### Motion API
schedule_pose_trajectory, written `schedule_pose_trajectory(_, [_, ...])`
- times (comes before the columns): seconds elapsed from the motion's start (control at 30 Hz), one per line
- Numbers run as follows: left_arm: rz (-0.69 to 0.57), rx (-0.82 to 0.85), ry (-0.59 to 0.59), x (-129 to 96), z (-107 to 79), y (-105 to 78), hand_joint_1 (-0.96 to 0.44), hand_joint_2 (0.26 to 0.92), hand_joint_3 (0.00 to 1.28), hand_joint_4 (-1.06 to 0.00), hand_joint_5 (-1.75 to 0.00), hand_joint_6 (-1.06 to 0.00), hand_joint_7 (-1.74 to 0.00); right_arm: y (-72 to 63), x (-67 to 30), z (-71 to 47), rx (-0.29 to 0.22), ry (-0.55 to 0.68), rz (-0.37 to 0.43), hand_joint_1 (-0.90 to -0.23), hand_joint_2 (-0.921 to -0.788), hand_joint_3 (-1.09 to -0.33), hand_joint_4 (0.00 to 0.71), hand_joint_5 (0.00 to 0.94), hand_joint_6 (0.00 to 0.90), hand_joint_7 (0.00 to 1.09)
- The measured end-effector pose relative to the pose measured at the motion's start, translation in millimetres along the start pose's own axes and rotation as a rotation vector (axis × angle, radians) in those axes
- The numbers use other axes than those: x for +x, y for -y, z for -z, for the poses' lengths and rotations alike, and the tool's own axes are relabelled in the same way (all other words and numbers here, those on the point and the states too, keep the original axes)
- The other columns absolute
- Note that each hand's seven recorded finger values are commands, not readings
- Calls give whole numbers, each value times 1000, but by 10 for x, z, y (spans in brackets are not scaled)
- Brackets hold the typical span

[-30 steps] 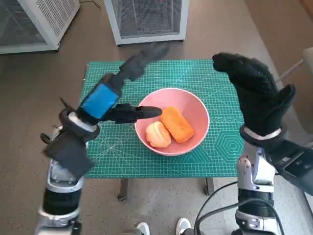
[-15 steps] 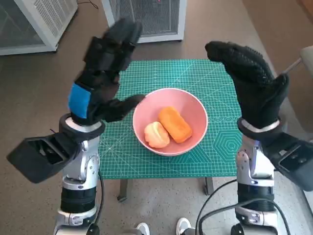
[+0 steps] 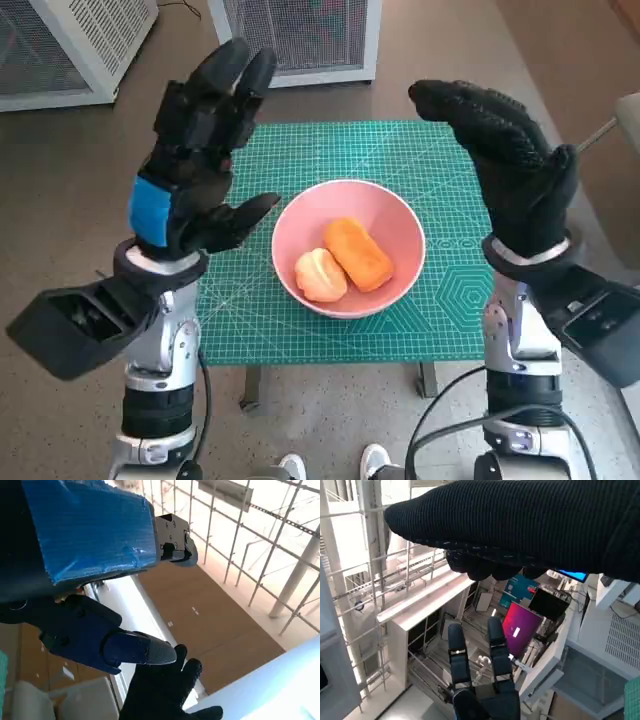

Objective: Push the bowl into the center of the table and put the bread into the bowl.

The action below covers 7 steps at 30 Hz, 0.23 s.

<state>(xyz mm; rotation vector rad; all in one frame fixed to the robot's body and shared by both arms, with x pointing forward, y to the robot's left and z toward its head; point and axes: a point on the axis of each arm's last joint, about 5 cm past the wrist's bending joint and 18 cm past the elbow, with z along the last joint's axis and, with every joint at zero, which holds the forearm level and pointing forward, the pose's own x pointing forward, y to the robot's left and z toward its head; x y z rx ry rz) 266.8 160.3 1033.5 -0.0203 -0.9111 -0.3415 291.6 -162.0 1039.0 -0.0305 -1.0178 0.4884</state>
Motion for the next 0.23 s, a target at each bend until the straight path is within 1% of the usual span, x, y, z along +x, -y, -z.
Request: schedule_pose_trajectory(0.23, [-8,13,3,-14,1,5,-613,921,263,-241,-20,-88,-445,-15,8,14,14,-19,-3,-532,-921,-616,321,1,3,710])
